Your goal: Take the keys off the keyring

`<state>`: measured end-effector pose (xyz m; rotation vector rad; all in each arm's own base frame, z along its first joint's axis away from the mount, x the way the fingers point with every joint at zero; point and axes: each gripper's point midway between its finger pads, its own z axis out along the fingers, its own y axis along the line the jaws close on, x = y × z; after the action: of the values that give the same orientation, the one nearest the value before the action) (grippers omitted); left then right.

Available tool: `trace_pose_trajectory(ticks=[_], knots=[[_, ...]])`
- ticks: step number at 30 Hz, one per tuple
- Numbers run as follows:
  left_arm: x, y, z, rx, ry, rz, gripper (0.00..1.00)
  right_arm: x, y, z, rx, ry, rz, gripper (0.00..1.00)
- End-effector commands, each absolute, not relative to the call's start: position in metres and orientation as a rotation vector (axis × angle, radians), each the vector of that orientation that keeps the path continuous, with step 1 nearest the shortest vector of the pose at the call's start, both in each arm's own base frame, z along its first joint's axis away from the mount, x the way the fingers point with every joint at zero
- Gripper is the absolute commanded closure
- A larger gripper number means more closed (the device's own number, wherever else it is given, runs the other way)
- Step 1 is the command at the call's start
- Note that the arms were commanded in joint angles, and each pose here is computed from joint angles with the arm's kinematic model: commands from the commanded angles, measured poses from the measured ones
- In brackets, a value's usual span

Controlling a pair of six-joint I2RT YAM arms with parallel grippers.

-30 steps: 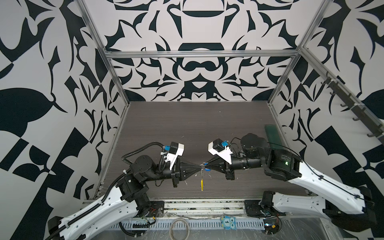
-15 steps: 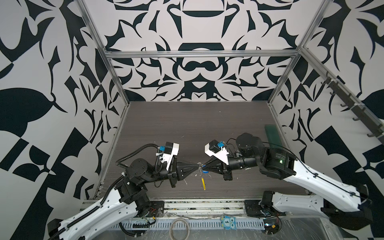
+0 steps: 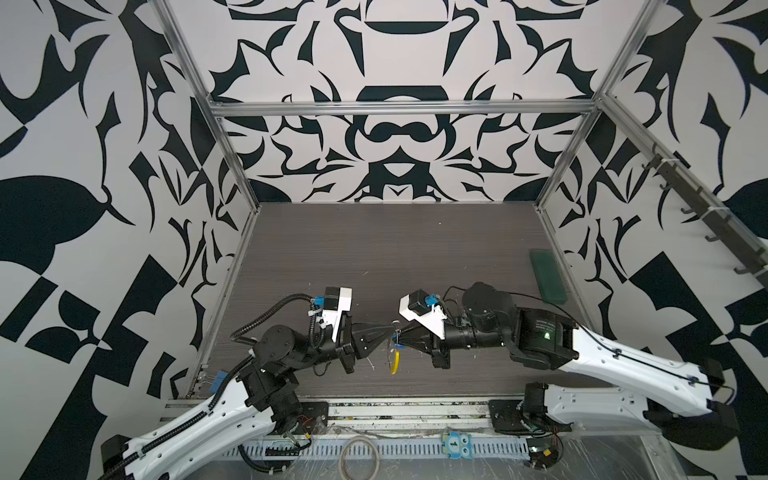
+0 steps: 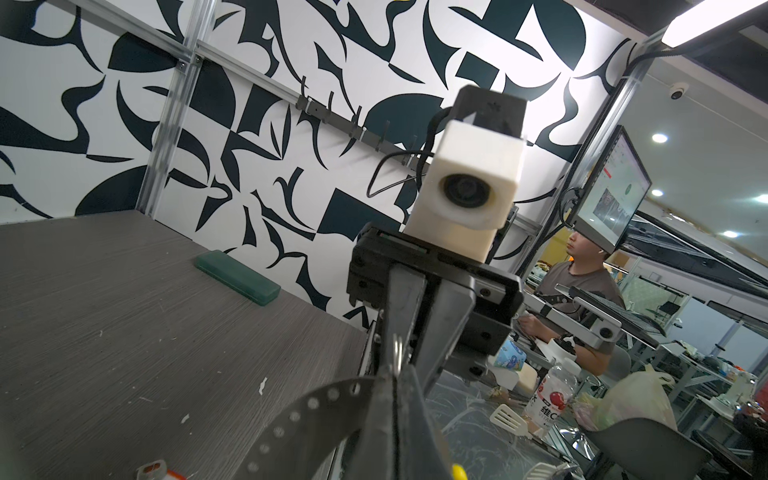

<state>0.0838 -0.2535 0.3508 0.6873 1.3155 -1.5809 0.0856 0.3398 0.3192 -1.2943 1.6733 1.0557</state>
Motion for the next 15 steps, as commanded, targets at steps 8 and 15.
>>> trace_pose_trajectory(ticks=[8, 15], knots=[[0.076, -0.246, 0.389, 0.695, 1.184, -1.595, 1.0, 0.083, 0.332, 0.321, -1.274, 1.674, 1.039, 0.87], [0.075, -0.243, 0.388, 0.691, 1.177, -1.587, 1.0, 0.074, 0.314, 0.358, -1.228, 1.569, 1.095, 0.6]])
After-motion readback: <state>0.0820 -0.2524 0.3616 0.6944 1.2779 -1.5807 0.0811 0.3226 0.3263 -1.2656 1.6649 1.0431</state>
